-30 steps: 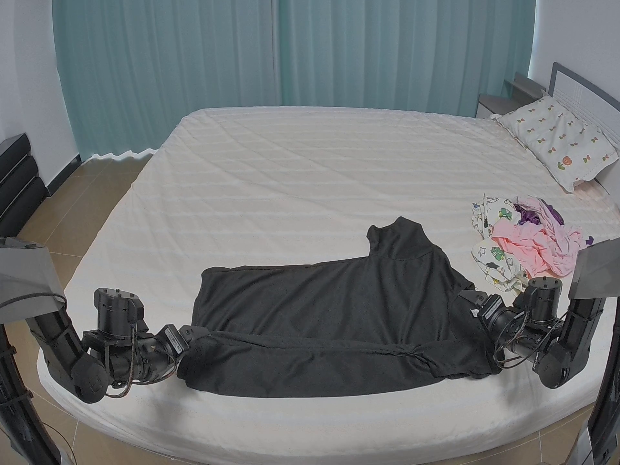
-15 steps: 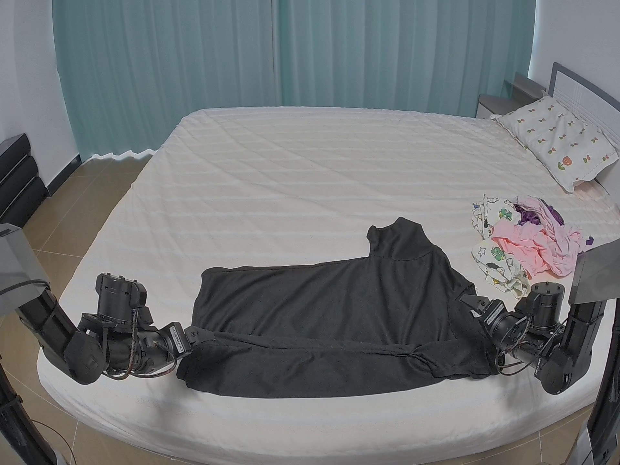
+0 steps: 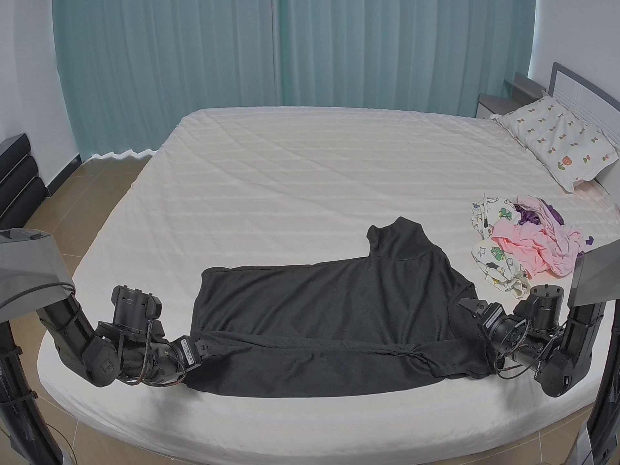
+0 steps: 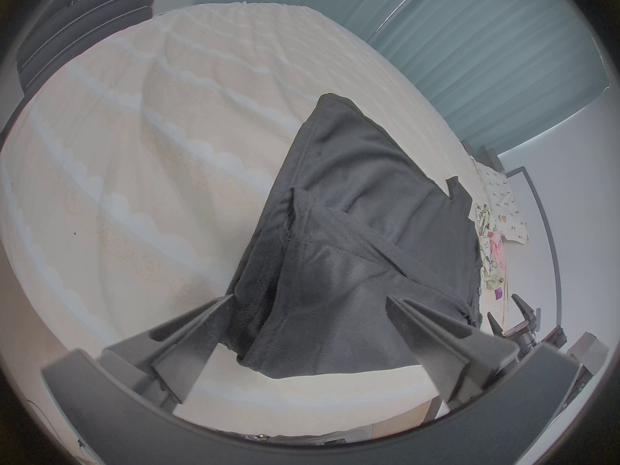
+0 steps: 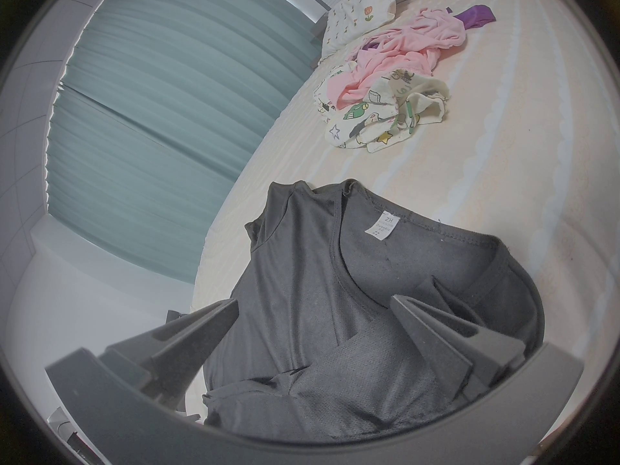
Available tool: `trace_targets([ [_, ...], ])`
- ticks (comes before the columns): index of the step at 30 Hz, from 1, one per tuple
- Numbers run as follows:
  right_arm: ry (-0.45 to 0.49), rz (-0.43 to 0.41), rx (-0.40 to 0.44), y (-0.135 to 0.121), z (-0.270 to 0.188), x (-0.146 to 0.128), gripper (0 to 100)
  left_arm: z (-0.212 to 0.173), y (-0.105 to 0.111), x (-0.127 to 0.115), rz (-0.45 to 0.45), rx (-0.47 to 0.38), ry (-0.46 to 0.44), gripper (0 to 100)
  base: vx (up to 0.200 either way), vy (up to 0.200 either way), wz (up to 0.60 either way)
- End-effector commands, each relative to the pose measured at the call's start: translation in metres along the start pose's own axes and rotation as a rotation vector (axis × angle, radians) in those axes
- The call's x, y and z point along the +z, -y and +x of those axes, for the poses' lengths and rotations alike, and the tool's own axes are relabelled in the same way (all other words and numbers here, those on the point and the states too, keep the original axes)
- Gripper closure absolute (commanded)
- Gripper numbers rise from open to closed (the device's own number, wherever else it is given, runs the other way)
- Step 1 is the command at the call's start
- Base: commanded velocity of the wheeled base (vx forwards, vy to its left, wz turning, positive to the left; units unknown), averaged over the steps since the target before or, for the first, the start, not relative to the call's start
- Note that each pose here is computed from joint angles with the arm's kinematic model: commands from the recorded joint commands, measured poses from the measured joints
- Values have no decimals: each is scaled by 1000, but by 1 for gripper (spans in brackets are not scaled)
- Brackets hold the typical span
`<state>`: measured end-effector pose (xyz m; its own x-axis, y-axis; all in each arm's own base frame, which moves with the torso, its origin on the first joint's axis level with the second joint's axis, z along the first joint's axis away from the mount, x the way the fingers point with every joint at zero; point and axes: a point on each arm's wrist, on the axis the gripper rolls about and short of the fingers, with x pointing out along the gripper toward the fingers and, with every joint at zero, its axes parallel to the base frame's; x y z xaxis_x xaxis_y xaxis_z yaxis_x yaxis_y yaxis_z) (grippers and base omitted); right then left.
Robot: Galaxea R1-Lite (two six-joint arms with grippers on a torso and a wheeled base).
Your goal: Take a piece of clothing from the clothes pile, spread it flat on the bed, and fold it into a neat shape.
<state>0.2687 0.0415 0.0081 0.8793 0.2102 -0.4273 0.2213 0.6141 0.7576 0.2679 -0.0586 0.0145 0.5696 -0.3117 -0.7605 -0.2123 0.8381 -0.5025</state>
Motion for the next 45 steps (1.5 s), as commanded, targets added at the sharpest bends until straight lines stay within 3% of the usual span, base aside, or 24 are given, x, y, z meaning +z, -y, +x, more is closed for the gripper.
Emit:
trace_targets([
  [1,-2,-1,1,0,-1,-1,0,6,-5,-4,-1,27,-19,100,0,0,0],
  [24,-6,-1,-2,0,0,-1,0,-10,-17,-20,8,101,-29,100,0,0,0],
  [25,-6,-1,-2,0,0,-1,0,-11,-17,-20,7,97,-30,0,0,0,0],
  [31,-7,-1,-3,1,0,-2,0,-21,-12,-17,15,75,2,0,0,0,0],
  [32,-9,-2,-4,1,0,-2,0,-29,-8,-9,8,47,48,0,0,0,0],
  [38,-14,0,-6,1,0,-3,0,-26,7,19,10,-14,132,0,0,0,0],
  [45,-14,-2,-9,1,-1,-3,0,9,8,30,16,-11,102,0,0,0,0],
])
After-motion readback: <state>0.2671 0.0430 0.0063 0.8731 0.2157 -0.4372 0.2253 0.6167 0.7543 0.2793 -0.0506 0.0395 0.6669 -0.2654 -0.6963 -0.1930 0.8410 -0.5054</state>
